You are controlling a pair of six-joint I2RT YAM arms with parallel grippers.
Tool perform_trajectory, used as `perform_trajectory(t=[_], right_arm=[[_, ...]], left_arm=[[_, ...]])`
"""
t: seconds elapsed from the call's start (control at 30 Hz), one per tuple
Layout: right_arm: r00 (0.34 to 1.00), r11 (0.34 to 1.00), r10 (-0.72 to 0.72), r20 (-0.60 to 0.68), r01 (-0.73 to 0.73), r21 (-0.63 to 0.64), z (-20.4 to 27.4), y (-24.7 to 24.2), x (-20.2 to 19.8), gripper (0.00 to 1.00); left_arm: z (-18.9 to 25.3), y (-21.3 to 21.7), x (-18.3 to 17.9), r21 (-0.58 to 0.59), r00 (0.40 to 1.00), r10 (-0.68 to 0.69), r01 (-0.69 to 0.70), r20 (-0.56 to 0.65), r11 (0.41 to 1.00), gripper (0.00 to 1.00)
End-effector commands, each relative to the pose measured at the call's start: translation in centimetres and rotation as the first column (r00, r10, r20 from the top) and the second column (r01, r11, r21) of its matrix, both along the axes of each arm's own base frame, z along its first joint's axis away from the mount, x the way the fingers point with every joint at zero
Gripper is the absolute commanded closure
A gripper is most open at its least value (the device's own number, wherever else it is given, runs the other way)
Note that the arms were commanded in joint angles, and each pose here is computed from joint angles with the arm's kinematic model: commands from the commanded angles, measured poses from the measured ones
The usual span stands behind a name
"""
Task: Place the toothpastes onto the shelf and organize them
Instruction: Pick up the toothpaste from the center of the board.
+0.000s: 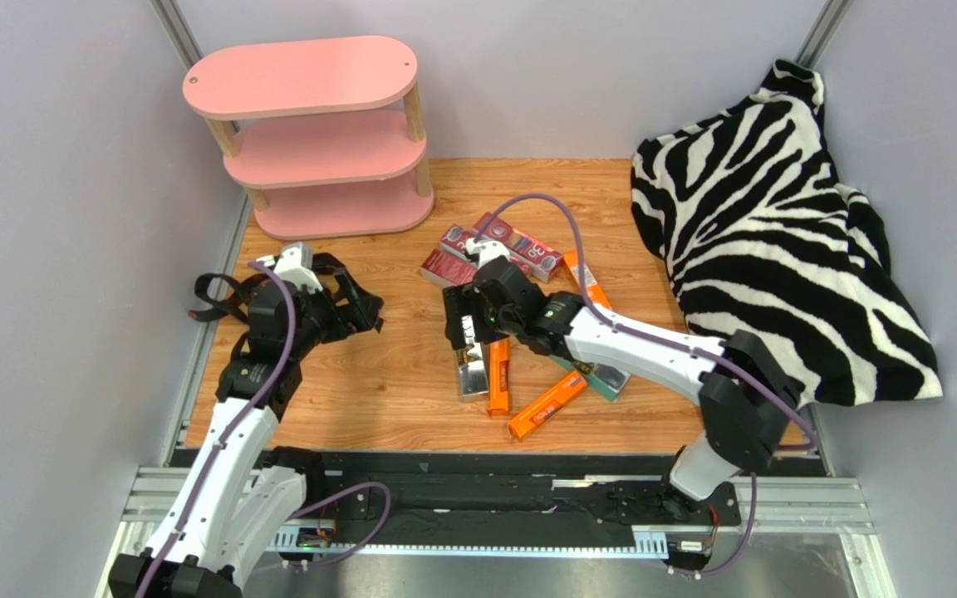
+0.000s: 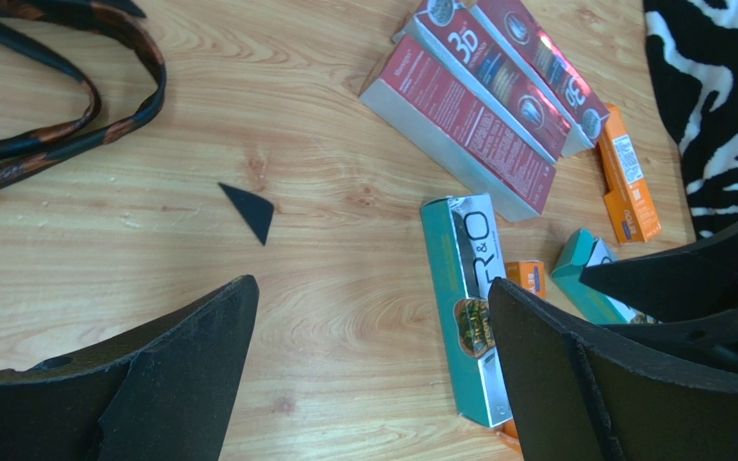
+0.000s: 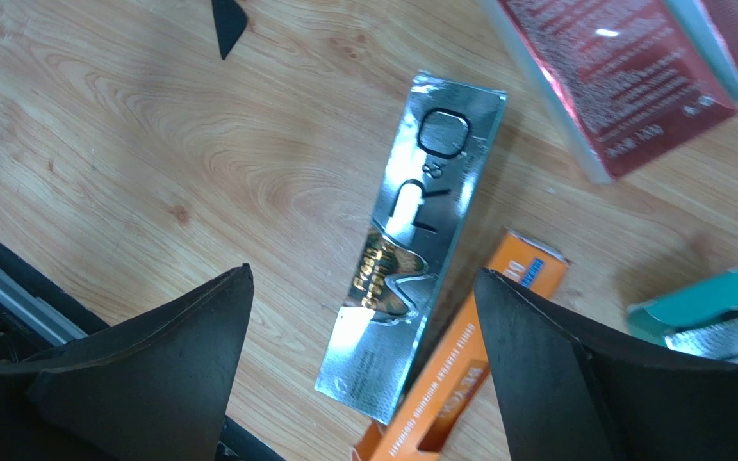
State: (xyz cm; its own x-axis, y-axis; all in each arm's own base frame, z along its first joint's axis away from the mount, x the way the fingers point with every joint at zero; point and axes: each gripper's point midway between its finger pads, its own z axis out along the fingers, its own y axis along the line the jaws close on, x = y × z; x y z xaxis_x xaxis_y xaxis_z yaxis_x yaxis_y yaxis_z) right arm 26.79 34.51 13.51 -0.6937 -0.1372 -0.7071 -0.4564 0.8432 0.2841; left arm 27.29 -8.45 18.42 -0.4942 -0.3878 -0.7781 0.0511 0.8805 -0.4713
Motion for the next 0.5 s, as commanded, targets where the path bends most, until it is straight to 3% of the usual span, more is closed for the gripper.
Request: perform_trajectory(t=[0.0,0.23,0.47], right_arm=[[0.999,0.999,0.032,-0.013,-0.032,0.011,0.1,3.5,0.3,0.11],[0.998,0.984,-0.063,-0.013,0.060,-0.168,-3.6,3.2,1.9,0.12],[0.986,0.962,-0.159,0.046,0.165,-0.216,-3.7,1.3,2.8,0.11]], left_arm=[[0.9,0.2,-0.7,-0.001,0.999,0.027,-0.027,-0.031,1.000,0.01],[2.9,-1.2,-1.6,-0.038,0.999,-0.047,0.046,-0.023,0.998,0.01],[2.3,-1.6,-1.6,-0.035,0.997,-0.062,0.060,-0.047,0.998,0.01]])
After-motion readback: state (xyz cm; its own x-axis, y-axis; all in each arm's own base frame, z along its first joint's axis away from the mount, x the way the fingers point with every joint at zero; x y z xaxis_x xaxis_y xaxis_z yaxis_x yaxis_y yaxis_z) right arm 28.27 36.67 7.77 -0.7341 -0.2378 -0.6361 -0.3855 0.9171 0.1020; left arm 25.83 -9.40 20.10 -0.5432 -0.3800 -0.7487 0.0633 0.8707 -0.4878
